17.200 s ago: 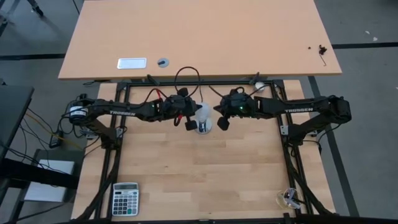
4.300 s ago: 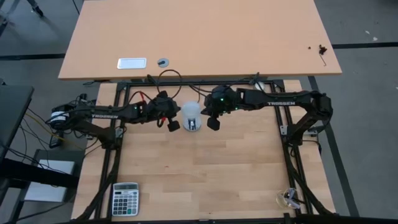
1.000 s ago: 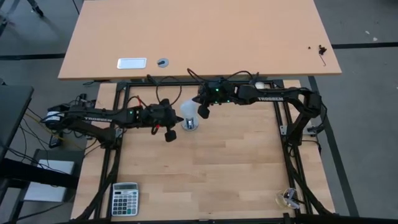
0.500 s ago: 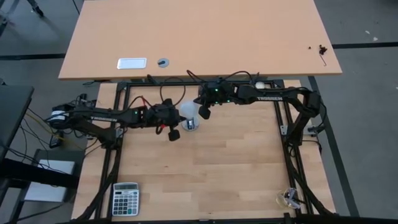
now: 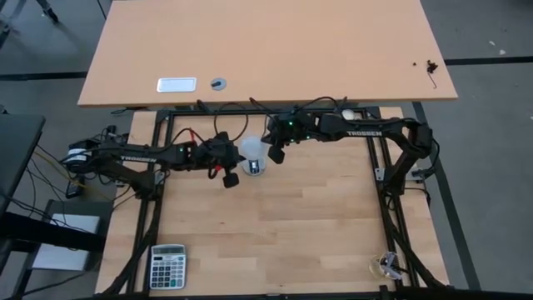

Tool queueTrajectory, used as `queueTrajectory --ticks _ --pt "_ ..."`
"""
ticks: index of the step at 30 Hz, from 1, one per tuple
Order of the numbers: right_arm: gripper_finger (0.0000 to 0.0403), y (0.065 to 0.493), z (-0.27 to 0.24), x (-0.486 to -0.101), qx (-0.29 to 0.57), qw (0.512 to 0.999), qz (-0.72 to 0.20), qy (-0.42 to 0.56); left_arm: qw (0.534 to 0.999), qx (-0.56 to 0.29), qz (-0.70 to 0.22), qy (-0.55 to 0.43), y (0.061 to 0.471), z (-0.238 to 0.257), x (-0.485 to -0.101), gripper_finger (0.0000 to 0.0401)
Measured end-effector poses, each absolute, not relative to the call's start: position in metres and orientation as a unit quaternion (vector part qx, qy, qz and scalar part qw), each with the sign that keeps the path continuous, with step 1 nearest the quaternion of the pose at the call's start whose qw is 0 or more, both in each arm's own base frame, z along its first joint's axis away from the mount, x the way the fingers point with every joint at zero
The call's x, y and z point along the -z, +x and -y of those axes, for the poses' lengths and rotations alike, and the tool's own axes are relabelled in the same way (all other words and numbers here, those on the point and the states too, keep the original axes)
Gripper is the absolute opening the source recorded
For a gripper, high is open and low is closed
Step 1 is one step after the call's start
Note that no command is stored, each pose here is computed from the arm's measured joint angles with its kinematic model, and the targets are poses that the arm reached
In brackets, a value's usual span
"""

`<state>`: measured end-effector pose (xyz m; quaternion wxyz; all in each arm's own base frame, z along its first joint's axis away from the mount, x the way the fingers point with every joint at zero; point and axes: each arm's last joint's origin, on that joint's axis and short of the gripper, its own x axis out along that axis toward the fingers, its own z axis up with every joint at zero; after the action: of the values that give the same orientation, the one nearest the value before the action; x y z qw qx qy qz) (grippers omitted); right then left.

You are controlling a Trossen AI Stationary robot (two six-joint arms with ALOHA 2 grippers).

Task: Screw lightbulb
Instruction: Insert the lightbulb into the silver lamp socket

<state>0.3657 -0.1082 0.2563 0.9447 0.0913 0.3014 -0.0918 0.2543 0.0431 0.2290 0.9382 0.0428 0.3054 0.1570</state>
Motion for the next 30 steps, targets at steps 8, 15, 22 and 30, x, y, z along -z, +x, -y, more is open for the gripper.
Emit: queueTrajectory --ticks 8,15,22,30 --pt "0.0011 0.363 0.09 -0.258 0.058 0.938 -0.328 0.096 0.93 -0.192 -0.311 0.039 0.251 -0.057 -0.228 0.0" --pt "0.0011 0.359 0.078 -0.263 0.038 0.938 -0.331 0.096 0.928 -0.207 -0.309 0.023 0.247 -0.075 -0.229 0.0" --pt "0.0011 0.355 0.077 -0.274 0.041 0.945 -0.313 0.09 0.929 -0.203 -0.309 0.002 0.236 -0.076 -0.201 0.0" --pt "0.0011 0.355 0.078 -0.276 0.043 0.946 -0.31 0.084 0.944 -0.217 -0.249 -0.02 0.22 -0.072 -0.166 0.0"
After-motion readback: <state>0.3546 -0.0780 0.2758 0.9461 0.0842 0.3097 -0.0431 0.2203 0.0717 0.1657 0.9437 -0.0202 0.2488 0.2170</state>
